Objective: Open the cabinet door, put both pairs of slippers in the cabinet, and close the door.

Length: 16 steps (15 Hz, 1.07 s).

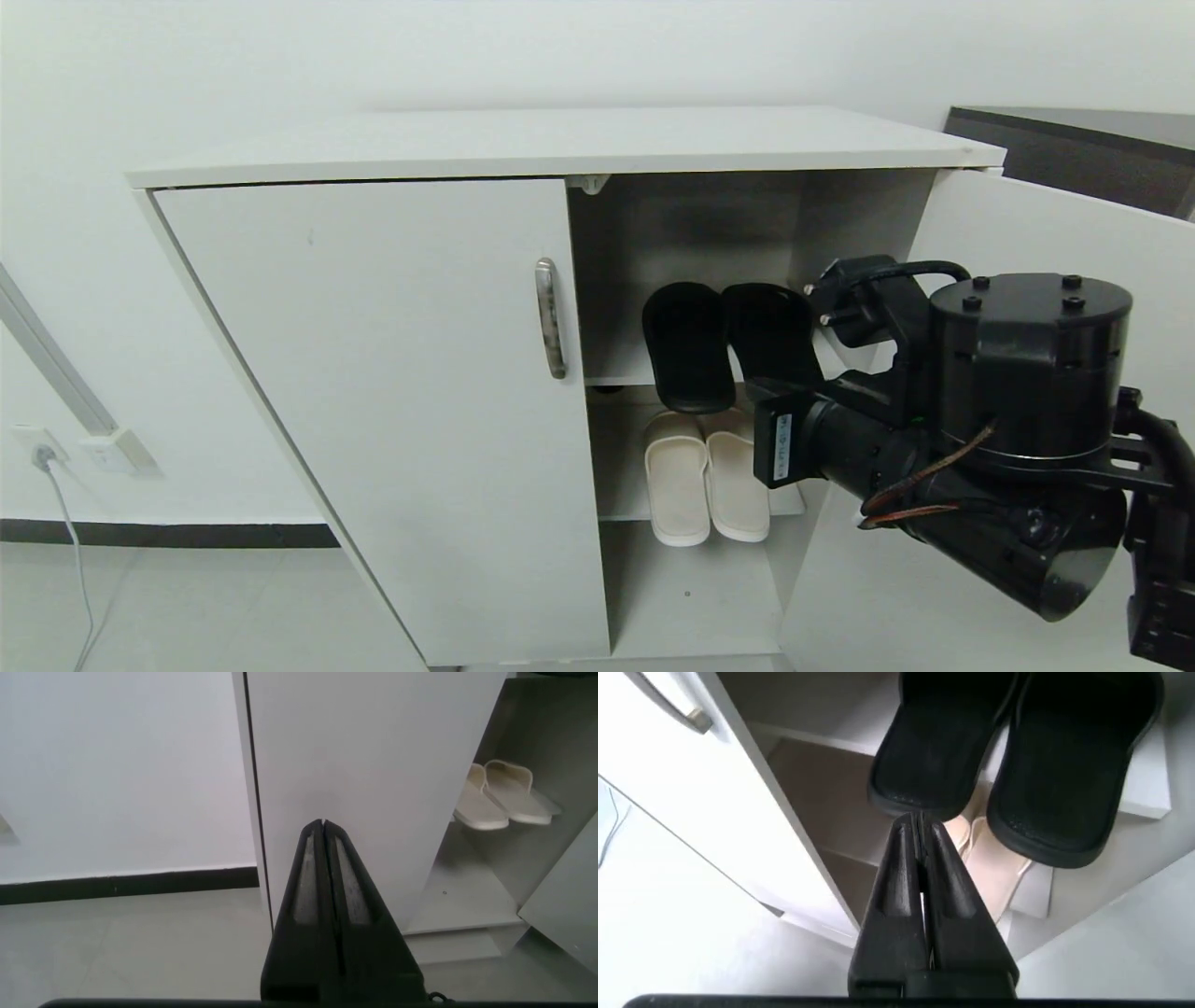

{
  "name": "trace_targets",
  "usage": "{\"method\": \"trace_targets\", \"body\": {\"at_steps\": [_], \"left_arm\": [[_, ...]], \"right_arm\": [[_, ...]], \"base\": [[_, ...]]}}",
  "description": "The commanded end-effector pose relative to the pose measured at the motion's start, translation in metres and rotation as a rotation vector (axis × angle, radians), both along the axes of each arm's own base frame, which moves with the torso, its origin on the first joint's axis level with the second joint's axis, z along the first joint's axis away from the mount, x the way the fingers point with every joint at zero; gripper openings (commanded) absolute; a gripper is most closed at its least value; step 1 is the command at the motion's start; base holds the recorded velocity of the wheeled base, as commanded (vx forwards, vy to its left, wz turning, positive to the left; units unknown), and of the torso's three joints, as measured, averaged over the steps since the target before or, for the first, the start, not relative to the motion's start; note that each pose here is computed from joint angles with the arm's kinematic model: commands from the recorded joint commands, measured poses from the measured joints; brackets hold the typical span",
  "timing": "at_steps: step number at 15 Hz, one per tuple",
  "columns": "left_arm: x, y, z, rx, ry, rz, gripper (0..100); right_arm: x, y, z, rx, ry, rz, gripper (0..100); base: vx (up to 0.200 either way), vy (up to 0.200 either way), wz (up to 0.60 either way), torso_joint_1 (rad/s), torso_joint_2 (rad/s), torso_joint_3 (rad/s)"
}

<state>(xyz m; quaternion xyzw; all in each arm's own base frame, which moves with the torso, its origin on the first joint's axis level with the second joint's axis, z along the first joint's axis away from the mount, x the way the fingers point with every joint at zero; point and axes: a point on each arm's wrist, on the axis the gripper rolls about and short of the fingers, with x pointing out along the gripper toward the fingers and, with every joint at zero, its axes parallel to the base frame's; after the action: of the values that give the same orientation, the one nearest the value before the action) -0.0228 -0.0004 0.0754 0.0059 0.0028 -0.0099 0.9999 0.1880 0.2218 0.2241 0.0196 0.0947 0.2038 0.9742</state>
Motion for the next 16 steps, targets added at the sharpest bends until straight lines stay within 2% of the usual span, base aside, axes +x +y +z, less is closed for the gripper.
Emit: {"method": "trace_targets", "body": {"at_steps": [1,10,16], "left_arm": [[0.000,0.000,0.000,0.000,0.000,0.000,0],[0.000,0.000,0.000,-0.001,0.000,0.000,0],[0.000,0.000,0.000,-0.001,0.000,0.000,0]], "right_arm": [[0.000,0.002,-0.002,-0.006,0.004,0.003,0],[0.000,0.002,-0.004,-0.012,0.008,0.007,0],[0.004,0.007,-0.018,-0.045,0.038,0.009,0]], "base": [[-0.200,0.000,0.00,0.007,0.01,0.007],[-0.200,0.000,0.00,0.001,0.00,0.002],[-0.200,0.000,0.00,0.003,0.00,0.002]]}}
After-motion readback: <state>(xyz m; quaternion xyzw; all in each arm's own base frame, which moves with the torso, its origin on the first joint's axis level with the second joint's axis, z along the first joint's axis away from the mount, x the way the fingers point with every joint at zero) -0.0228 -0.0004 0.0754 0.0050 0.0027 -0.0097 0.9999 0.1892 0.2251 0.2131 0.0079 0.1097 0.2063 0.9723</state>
